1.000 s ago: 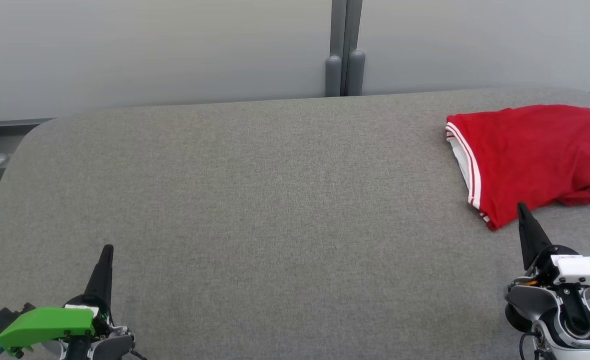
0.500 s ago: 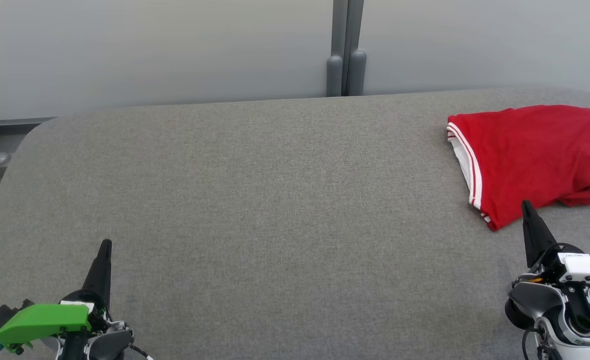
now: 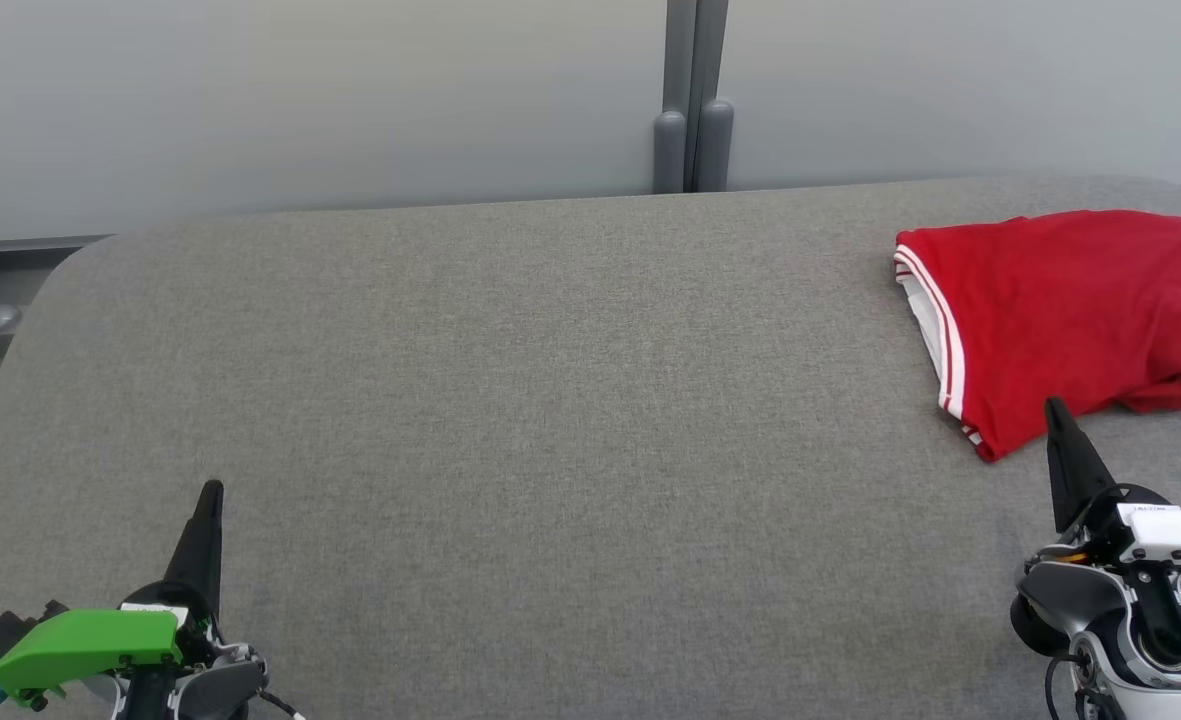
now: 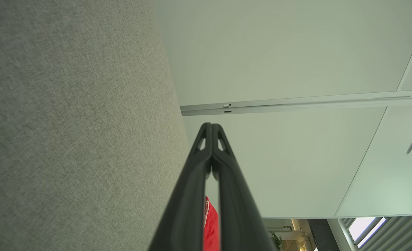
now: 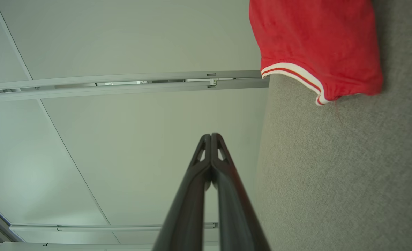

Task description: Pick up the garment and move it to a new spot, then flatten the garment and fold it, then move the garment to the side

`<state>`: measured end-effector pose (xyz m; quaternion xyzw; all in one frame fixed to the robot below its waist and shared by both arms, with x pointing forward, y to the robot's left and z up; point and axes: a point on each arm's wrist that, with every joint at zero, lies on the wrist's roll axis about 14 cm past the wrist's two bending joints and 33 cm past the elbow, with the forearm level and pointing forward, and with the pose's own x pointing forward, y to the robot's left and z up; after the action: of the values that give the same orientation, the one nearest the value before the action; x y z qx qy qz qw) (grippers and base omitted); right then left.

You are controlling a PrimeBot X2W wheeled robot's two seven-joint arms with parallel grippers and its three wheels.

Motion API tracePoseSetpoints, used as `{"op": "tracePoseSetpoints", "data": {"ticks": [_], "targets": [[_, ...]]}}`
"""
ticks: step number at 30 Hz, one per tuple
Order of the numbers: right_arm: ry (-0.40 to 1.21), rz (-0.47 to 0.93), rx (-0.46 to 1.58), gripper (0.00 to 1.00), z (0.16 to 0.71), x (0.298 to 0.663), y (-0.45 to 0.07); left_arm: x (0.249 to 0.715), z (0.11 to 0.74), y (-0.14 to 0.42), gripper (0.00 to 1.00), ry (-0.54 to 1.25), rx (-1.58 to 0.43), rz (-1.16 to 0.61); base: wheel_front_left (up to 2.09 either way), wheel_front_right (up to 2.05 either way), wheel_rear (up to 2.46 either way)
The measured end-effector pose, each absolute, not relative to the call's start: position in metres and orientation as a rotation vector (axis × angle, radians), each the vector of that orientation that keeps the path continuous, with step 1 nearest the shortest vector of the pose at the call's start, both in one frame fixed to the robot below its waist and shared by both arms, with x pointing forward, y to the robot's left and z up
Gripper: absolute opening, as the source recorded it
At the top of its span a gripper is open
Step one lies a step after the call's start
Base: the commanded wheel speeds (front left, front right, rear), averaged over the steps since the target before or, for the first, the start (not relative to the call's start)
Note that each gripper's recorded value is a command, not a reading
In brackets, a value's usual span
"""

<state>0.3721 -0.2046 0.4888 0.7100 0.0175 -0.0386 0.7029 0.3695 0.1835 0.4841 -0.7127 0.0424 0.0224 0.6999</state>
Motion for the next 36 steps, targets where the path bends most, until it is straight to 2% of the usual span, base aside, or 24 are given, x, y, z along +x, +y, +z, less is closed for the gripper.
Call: {"op": "tracePoseSetpoints", "data": {"ticks": [36], "targets": [[0.044, -0.091, 1.581, 0.00, 0.4866, 0.3717, -0.2051, 0.3688, 0.4807, 0.1841, 0.00, 0.101, -1.588, 0.057, 0.00, 0.00, 0.00]]}}
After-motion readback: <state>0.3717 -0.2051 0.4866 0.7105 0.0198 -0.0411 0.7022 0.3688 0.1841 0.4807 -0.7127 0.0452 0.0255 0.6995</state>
